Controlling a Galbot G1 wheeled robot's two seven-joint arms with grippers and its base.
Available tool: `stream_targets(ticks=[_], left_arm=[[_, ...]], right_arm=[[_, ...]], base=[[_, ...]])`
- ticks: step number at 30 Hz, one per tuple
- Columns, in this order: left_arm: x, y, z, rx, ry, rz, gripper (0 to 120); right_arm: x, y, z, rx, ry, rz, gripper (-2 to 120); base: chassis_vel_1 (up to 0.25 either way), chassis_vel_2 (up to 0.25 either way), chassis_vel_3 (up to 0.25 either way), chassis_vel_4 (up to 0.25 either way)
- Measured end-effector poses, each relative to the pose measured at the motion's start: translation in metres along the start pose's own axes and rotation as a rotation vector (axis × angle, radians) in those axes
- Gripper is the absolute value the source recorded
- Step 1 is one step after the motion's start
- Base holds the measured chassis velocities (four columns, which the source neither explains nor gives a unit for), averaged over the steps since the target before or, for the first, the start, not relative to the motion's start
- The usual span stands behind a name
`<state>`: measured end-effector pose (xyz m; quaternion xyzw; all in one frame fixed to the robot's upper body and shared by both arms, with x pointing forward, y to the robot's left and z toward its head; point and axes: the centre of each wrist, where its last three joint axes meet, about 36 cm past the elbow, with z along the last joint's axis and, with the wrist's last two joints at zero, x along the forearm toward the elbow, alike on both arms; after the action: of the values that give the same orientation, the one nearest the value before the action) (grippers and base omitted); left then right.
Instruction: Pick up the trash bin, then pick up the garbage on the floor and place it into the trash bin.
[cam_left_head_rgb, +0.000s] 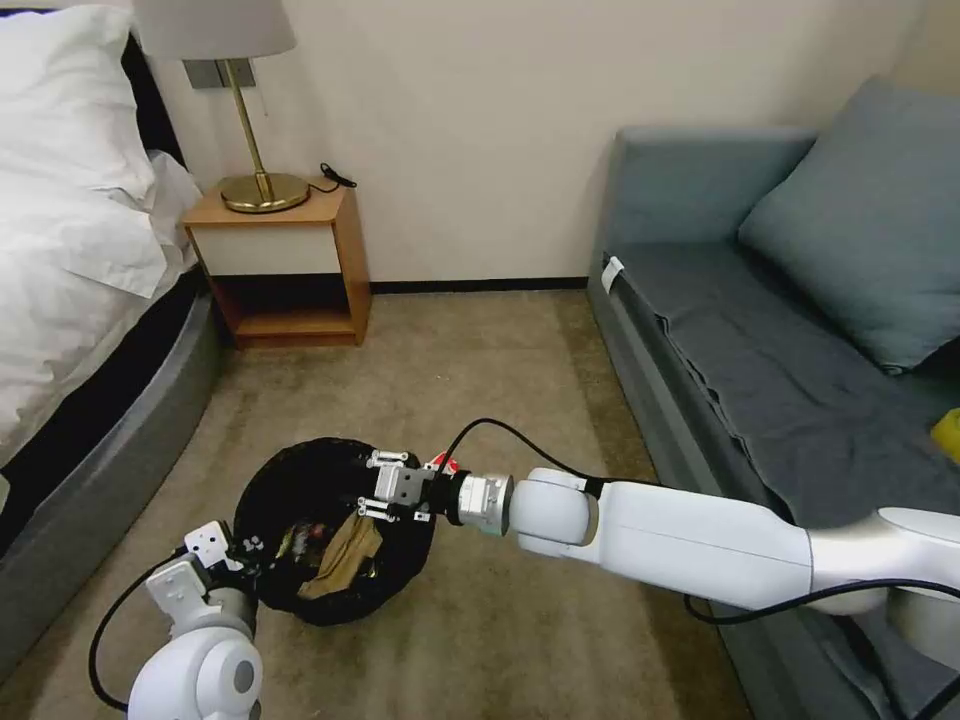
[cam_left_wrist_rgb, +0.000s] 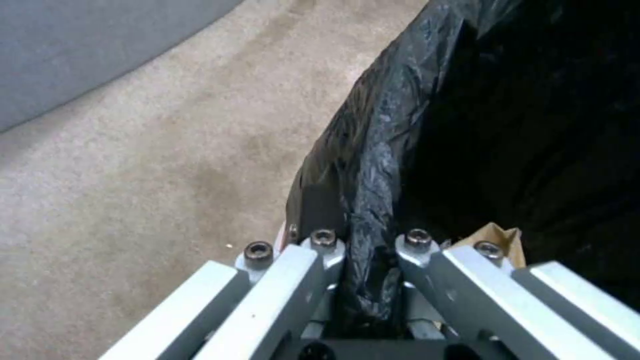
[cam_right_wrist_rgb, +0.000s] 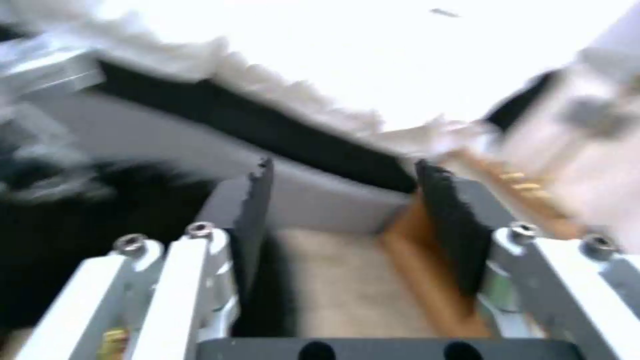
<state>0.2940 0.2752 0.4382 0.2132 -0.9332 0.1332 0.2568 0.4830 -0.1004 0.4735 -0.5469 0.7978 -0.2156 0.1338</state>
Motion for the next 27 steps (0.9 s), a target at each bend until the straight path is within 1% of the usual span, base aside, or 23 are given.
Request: stream_targets(ticks=[2, 3, 4, 8, 9, 10, 12, 14, 15, 17, 19, 20, 22, 23, 24, 25, 27], left_arm=[[0.0, 0.004, -0.004, -0.002, -0.009, -0.013, 3], [0.0, 0.006, -0.005, -0.003, -0.014, -0.019, 3], [0.0, 0.006, -0.005, -0.003, -0.014, -0.019, 3], [-0.001, 0.015, -0.009, -0.006, -0.024, -0.04, 3], [-0.001, 0.015, -0.009, -0.006, -0.024, -0.04, 3], [0.0, 0.016, -0.01, -0.006, -0.026, -0.041, 3], [0.0, 0.018, -0.011, -0.006, -0.03, -0.044, 3], [0.0, 0.019, -0.012, -0.009, -0.031, -0.047, 3], [0.0, 0.019, -0.012, -0.009, -0.031, -0.047, 3], [0.001, 0.019, -0.012, -0.01, -0.032, -0.046, 3], [0.002, 0.019, -0.012, -0.01, -0.035, -0.046, 3], [0.002, 0.019, -0.012, -0.01, -0.035, -0.046, 3], [0.002, 0.019, -0.012, -0.011, -0.037, -0.044, 3], [0.002, 0.018, -0.012, -0.011, -0.037, -0.042, 3], [0.003, 0.018, -0.012, -0.012, -0.038, -0.04, 3], [0.003, 0.018, -0.012, -0.012, -0.038, -0.04, 3], [0.004, 0.016, -0.014, -0.012, -0.045, -0.036, 3]], right_arm=[[0.027, -0.02, -0.013, 0.01, -0.01, 0.107, 70], [0.042, -0.024, -0.016, 0.006, -0.001, 0.172, 73], [0.042, -0.024, -0.016, 0.006, -0.001, 0.172, 73], [0.111, -0.023, -0.022, -0.038, 0.082, 0.469, 91], [0.111, -0.023, -0.022, -0.038, 0.082, 0.469, 91], [0.124, -0.021, -0.027, -0.05, 0.086, 0.535, 96], [0.145, -0.007, -0.037, -0.091, 0.088, 0.654, 99], [0.16, 0.013, -0.051, -0.134, 0.087, 0.759, 100], [0.16, 0.013, -0.051, -0.134, 0.087, 0.759, 100], [0.171, 0.033, -0.067, -0.178, 0.084, 0.865, 100], [0.179, 0.06, -0.075, -0.229, 0.107, 0.94, 100], [0.179, 0.06, -0.075, -0.229, 0.107, 0.94, 100], [0.186, 0.087, -0.078, -0.241, 0.131, 0.992, 100], [0.188, 0.105, -0.078, -0.241, 0.133, 1.012, 100], [0.188, 0.115, -0.078, -0.243, 0.134, 1.019, 100], [0.188, 0.115, -0.078, -0.243, 0.134, 1.019, 100], [0.186, 0.139, -0.079, -0.259, 0.135, 1.03, 100]], base=[[0.0, 0.0, 0.0, 0.0], [0.0, 0.0, 0.0, 0.0], [0.0, 0.0, 0.0, 0.0], [0.0, 0.0, 0.0, 0.0], [0.0, 0.0, 0.0, 0.0], [0.0, 0.0, 0.0, 0.0], [0.0, 0.0, 0.0, 0.0], [0.0, 0.0, 0.0, 0.0], [0.0, 0.0, 0.0, 0.0], [0.0, 0.0, 0.0, 0.0], [0.0, 0.0, 0.0, 0.0], [0.0, 0.0, 0.0, 0.0], [0.0, 0.0, 0.0, 0.0], [0.0, 0.0, 0.0, 0.0], [0.0, 0.0, 0.0, 0.0], [0.0, 0.0, 0.0, 0.0], [0.0, 0.0, 0.0, 0.0]])
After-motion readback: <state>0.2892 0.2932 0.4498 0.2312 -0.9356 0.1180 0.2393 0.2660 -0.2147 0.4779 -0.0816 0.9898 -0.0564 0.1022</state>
